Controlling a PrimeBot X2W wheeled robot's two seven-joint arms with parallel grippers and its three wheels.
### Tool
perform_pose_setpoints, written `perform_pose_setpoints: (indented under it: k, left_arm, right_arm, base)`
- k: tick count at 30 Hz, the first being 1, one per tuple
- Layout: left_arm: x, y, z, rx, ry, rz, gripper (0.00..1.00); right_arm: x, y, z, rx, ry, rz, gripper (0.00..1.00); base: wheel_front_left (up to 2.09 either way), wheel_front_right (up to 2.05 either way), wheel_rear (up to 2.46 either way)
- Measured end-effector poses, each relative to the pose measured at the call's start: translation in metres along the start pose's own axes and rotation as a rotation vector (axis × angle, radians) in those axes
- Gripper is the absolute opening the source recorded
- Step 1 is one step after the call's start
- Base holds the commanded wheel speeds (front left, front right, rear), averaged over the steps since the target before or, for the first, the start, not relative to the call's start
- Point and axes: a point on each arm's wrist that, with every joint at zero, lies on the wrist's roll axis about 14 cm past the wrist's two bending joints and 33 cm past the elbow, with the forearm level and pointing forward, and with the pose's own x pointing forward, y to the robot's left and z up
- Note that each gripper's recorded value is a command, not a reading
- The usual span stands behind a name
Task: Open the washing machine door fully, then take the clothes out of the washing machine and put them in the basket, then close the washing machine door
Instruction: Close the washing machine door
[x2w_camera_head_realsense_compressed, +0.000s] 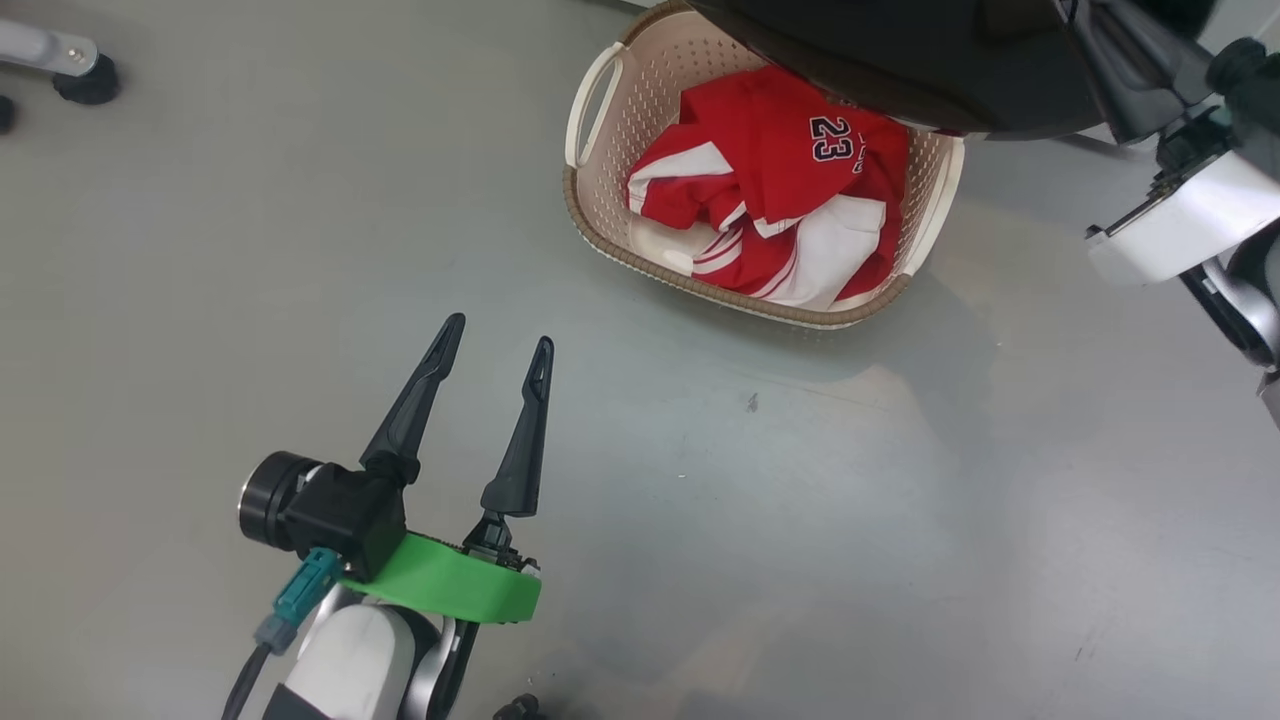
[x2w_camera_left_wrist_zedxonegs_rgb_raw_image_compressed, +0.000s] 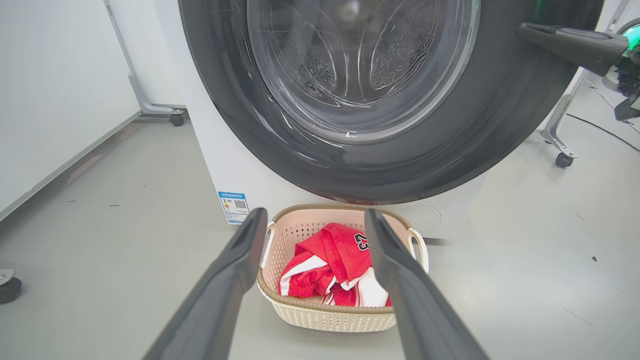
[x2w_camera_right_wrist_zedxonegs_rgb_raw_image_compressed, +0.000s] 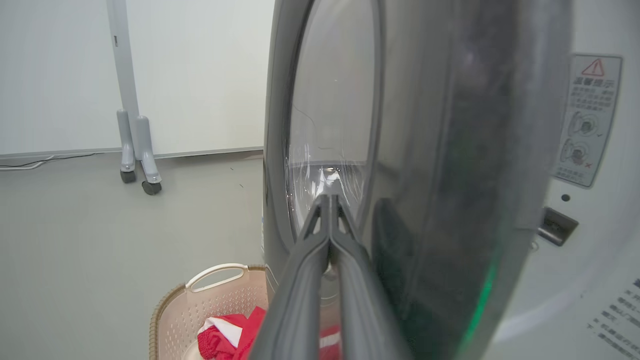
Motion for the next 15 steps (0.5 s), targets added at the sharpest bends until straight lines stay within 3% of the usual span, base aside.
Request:
perform_pose_setpoints:
  k: [15]
  left_arm:
    - [0.015,-0.005,-0.009,-0.019,0.019,0.0,1.0]
  right_arm:
    - [0.016,-0.042,-0.01,-0.025,0.002,-0.063,0.0]
  base:
    - [0.0,0.0,0.0]
